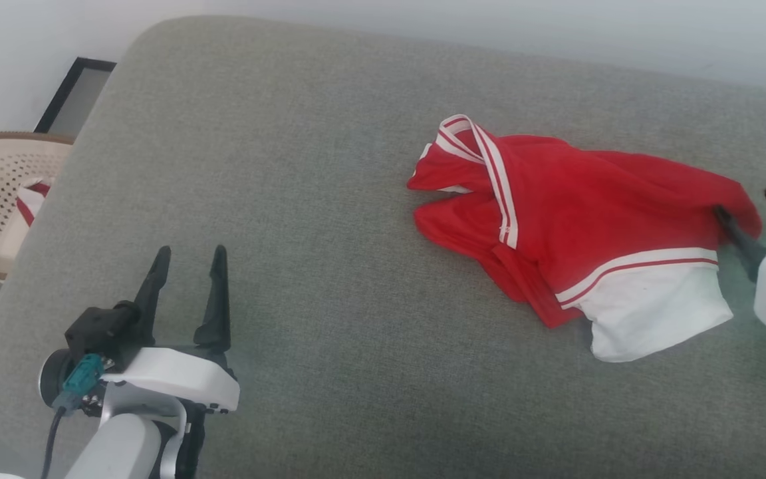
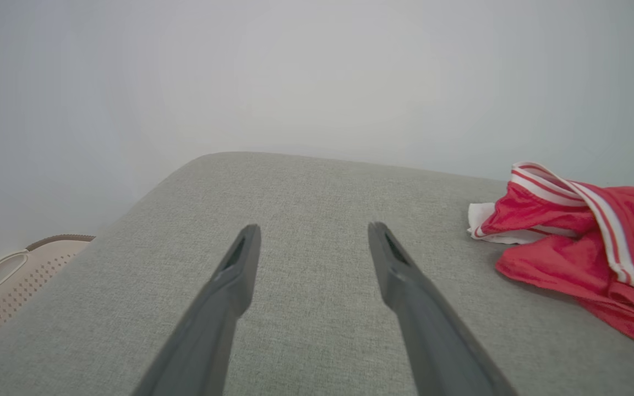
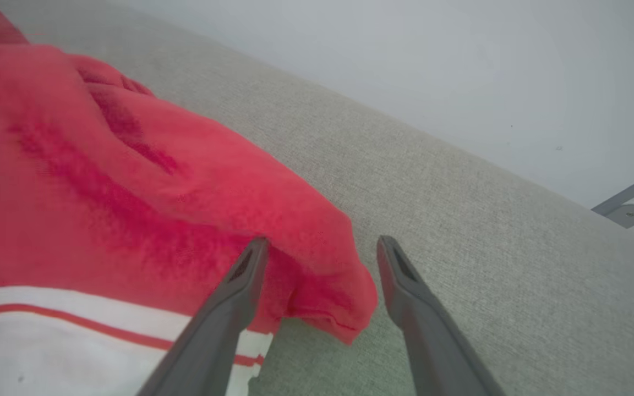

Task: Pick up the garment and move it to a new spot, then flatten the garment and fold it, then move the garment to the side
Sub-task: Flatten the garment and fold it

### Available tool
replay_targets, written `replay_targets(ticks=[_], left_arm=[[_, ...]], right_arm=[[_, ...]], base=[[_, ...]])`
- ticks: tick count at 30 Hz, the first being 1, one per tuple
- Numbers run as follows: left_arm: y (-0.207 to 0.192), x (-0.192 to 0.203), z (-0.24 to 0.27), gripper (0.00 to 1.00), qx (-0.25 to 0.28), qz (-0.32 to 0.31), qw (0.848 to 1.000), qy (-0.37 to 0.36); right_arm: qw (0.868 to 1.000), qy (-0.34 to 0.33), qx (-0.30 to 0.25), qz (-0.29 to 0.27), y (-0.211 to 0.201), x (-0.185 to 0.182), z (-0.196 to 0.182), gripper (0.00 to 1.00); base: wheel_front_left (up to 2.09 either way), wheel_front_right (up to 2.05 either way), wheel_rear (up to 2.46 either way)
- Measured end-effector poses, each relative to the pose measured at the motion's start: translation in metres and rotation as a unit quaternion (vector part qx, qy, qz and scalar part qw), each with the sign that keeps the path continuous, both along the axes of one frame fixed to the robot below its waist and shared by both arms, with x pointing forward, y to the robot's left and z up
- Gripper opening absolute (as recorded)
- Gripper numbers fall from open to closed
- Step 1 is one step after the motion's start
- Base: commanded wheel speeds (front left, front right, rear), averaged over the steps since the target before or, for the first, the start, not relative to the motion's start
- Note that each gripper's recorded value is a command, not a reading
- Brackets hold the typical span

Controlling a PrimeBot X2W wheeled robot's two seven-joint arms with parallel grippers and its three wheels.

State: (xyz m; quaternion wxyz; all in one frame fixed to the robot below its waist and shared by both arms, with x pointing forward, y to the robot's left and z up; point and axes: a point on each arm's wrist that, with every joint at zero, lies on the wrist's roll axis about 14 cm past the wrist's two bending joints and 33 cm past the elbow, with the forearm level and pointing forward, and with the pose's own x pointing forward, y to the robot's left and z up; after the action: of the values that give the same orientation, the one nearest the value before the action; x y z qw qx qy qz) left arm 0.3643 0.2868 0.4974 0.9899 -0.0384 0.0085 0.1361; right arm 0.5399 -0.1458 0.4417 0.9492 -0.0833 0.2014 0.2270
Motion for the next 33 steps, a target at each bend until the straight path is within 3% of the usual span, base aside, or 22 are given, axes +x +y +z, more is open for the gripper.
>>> replay_targets(ticks=[7, 15, 28, 29, 30, 33], left_arm=[[-0.002, 0.0, 0.001, 1.0, 0.001, -0.007, 1.0, -0.002], [-0.008, 0.004, -0.002, 1.0, -0.002, -0.017, 1.0, 0.001], [-0.012, 0.008, -0.012, 1.0, -0.004, -0.016, 1.0, 0.016], [-0.011, 0.008, -0.013, 1.0, -0.004, -0.015, 1.0, 0.017], [-0.011, 0.007, -0.013, 1.0, -0.004, -0.013, 1.0, 0.018], [-0.01, 0.007, -0.014, 1.0, -0.005, -0.011, 1.0, 0.019]], right_arm=[[0.998, 0.036, 0.024, 0.038, 0.016, -0.033, -0.001, 1.0], [0.989, 0.133, 0.016, 0.061, 0.017, -0.075, -0.027, 1.0], [0.977, 0.198, -0.021, 0.073, 0.03, -0.071, -0.067, 1.0], [0.977, 0.199, -0.027, 0.074, 0.03, -0.07, -0.069, 0.08], [0.977, 0.197, -0.033, 0.077, 0.03, -0.069, -0.07, 0.0], [0.979, 0.186, -0.037, 0.077, 0.029, -0.064, -0.066, 0.0]], base=[[0.0, 0.0, 0.0], [0.0, 0.0, 0.0], [0.0, 0.0, 0.0], [0.0, 0.0, 0.0], [0.0, 0.0, 0.0], [0.0, 0.0, 0.0]])
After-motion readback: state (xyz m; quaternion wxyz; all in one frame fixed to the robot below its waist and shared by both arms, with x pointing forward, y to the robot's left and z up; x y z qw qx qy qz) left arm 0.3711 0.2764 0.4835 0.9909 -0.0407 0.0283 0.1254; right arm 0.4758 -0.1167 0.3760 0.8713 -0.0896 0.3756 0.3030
